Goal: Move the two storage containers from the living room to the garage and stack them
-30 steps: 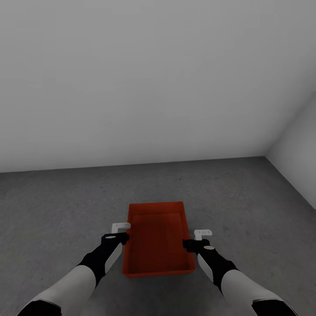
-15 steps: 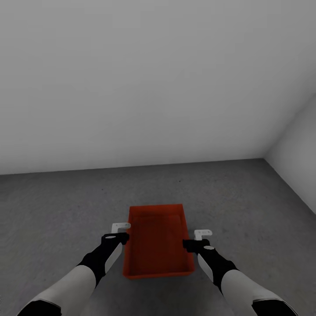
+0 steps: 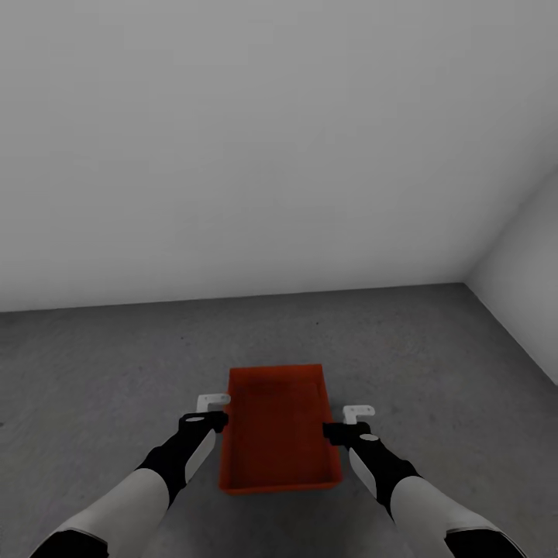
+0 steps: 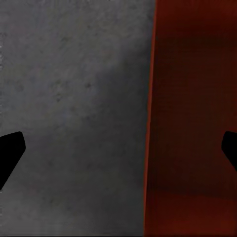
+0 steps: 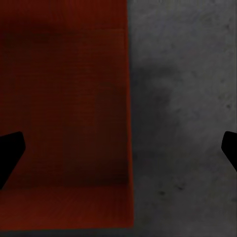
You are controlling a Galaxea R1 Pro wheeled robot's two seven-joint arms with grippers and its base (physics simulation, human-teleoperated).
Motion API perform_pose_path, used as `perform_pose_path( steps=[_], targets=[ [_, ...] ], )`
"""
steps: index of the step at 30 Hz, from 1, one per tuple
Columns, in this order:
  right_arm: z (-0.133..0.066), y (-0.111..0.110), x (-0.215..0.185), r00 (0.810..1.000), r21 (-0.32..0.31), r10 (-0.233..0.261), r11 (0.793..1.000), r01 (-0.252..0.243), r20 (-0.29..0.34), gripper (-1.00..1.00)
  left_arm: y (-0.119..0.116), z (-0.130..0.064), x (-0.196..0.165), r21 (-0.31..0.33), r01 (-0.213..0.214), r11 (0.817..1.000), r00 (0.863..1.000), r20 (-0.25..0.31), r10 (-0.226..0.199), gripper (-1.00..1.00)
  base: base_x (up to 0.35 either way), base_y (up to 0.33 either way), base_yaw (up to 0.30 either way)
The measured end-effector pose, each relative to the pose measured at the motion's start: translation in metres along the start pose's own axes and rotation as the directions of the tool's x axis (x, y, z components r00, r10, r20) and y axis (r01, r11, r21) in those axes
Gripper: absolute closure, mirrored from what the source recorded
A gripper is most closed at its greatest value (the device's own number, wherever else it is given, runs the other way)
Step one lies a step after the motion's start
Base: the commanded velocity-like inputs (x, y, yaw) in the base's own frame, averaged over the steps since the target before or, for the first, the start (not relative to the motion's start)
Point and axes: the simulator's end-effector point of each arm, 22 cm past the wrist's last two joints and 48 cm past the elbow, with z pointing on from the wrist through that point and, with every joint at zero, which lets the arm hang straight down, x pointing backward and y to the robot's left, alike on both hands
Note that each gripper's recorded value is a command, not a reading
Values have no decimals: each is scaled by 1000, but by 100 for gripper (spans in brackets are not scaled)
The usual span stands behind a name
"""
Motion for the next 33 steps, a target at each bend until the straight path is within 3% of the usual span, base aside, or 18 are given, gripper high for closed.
perform_pose_path(
  steps=[10, 13, 17, 22, 23, 26, 29, 33],
  targets=[
    [-15, -8, -10, 1000, 12, 1, 1000, -1, -2, -100, 6, -15, -8, -5, 3, 1000, 1000, -7, -3, -100, 0, 0, 0],
    [-19, -28, -13, 1000, 38, -2, 999, 3, -2, -100, 11, -18, -9, -10, 22, 1000, 1000, -15, -23, -100, 0, 0, 0],
    [-27, -79, -16, 999, 109, 50, 993, -49, -2, -100, 23, -22, -9, -22, 84, 996, 996, -33, -85, -100, 0, 0, 0],
    [-35, -96, -13, 997, 133, 73, 989, -70, -15, -100, 30, -27, 1, -32, 95, 995, 993, -63, -97, -100, 0, 0, 0],
    [-38, -113, -6, 997, 156, 72, 986, -66, -29, -100, 36, -26, 25, -49, 79, 996, 990, -114, -84, -100, 0, 0, 0],
    [-47, -139, 24, 993, 192, 73, 980, -54, -92, -100, 52, -29, 56, -79, 55, 995, 981, -180, -68, -100, 0, 0, 0],
    [-63, -160, 79, 980, 223, 82, 974, -40, -180, -100, 104, -32, 107, -150, 18, 989, 960, -275, -59, -100, 0, 0, 0],
    [-90, -167, 150, 960, 231, 79, 973, -16, -269, -100, 114, -39, 137, -124, 32, 992, 951, -302, -68, -100, 0, 0, 0]
  ],
)
